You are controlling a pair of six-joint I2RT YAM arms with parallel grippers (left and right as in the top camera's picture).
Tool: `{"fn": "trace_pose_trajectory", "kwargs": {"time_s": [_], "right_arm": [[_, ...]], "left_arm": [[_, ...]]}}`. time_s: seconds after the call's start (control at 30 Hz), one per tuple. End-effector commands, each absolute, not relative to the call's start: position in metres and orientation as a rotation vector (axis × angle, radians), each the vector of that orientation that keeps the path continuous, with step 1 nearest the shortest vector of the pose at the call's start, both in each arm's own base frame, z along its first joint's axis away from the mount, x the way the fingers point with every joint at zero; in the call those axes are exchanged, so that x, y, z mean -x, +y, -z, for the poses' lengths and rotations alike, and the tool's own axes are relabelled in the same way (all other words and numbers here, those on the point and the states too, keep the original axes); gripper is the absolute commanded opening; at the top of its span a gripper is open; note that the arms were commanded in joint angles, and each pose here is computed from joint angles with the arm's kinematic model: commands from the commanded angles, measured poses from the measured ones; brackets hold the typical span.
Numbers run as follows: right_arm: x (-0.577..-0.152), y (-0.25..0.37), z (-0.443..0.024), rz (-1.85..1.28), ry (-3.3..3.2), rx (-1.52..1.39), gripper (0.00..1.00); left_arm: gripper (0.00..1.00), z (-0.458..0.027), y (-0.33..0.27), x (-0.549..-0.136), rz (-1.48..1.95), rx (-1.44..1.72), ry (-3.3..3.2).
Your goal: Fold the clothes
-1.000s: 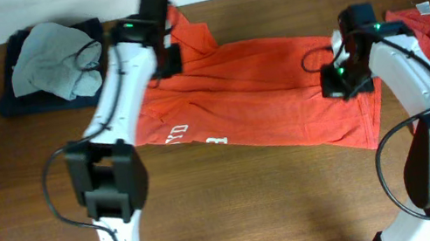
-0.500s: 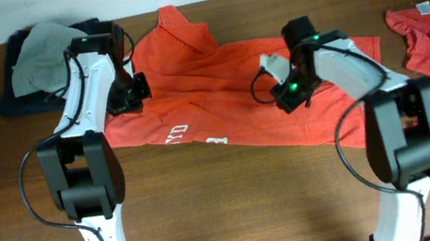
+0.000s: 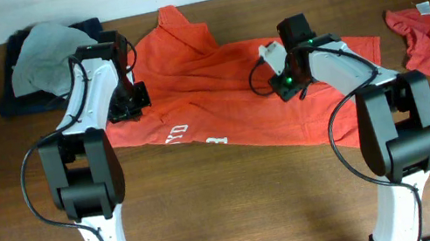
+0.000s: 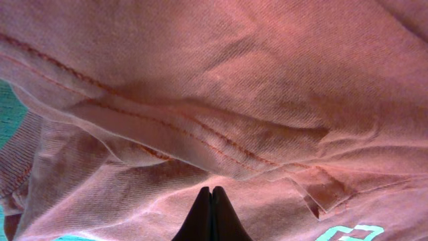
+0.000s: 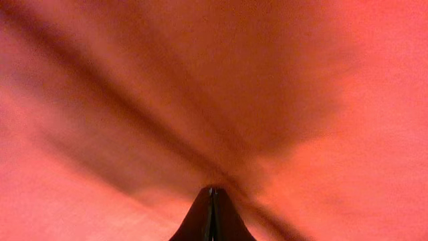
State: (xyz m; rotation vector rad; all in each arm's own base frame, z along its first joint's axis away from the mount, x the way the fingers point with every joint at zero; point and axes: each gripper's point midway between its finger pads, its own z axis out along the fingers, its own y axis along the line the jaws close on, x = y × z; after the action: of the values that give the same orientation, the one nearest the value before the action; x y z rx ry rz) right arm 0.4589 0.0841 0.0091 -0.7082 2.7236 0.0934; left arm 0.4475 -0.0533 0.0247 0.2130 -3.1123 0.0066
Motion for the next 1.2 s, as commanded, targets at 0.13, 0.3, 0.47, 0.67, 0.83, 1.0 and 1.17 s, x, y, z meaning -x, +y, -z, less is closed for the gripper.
{"fn": "trace_pose_trajectory", "kwargs": {"time_s": [0.13,0.3,0.47,0.67,0.83,1.0,1.17], "right_arm": [[-0.496,0.076,-0.040,0.000,2.685,0.422,0.04],[-0.457,0.110,-0.063,-0.225,2.763,0.760,0.04],[-0.420,0.114,-0.044,-0.331,2.844,0.906,0.04],[-0.407,0.112,-0.025,-0.338,2.860,0.962,0.04],[-0.409,0.112,-0.012,-0.330,2.832,0.957,0.04],[-0.413,0.113,-0.012,-0.323,2.816,0.954,0.04],[-0.421,0.114,-0.013,-0.313,2.787,0.945,0.04]], "left_arm": [[0.01,-0.018,-0.047,-0.446,0.024,-0.238,-3.098],[0.01,-0.018,-0.047,-0.448,0.021,-0.239,-3.106],[0.02,-0.018,-0.047,-0.449,0.020,-0.239,-3.110],[0.01,-0.018,-0.047,-0.449,0.019,-0.239,-3.111],[0.00,-0.028,-0.069,-0.433,-0.119,-0.218,-3.050],[0.00,-0.074,-0.112,-0.436,-0.301,-0.116,-3.137],[0.01,-0.064,-0.187,-0.411,-0.520,0.065,-3.031]]}}
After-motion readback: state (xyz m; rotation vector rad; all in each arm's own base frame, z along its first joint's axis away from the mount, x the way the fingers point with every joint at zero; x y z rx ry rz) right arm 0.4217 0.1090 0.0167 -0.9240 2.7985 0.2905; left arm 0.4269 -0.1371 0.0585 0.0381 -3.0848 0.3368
